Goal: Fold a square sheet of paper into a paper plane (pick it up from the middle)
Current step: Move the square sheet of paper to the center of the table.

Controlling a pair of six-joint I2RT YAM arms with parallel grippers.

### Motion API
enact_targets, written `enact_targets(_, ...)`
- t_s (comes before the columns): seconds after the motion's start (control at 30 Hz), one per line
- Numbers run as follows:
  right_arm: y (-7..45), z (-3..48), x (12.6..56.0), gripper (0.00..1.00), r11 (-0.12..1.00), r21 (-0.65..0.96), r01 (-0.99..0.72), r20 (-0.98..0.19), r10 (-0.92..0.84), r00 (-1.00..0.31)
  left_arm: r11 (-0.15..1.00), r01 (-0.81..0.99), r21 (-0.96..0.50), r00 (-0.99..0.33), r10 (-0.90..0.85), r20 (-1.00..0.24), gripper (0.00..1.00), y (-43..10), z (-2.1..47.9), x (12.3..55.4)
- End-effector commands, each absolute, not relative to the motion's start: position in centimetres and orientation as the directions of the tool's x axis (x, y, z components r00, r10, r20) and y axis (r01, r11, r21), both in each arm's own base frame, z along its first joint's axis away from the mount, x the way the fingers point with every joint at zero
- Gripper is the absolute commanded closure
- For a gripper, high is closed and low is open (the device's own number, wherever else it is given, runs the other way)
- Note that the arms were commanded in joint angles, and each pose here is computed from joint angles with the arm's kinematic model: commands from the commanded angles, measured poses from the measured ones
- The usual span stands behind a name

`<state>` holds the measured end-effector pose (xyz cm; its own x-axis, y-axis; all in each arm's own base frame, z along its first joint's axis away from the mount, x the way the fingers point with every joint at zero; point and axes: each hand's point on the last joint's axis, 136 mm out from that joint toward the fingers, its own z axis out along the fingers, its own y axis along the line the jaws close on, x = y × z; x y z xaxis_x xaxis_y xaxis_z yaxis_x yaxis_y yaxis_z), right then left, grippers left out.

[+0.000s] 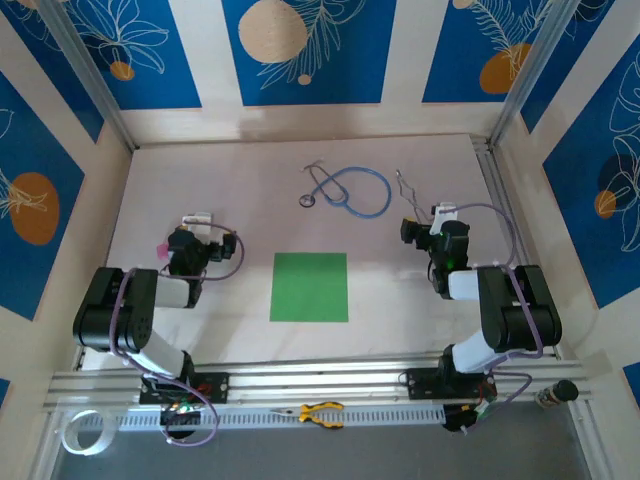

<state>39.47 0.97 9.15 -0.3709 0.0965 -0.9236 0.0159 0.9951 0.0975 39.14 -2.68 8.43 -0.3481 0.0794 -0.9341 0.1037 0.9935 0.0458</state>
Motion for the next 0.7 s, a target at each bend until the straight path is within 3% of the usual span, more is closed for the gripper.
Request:
enact_targets(0.0,1.08,9.43,39.61,0.01,0.995,0.099,0.016,-0.929,0.098,-0.357,0.992,0.118,0.054,-0.327,0.09,-0.941,0.0,-2.84,9.13,39.71)
enact_targets(0.67,1.03,9.38,39.6,0.01,0.993,0.119,0.004,-0.925,0.113,-0.362,0.992,0.118,0.052,-0.326,0.088,-0.941,0.0,-2.84,9.14,39.68)
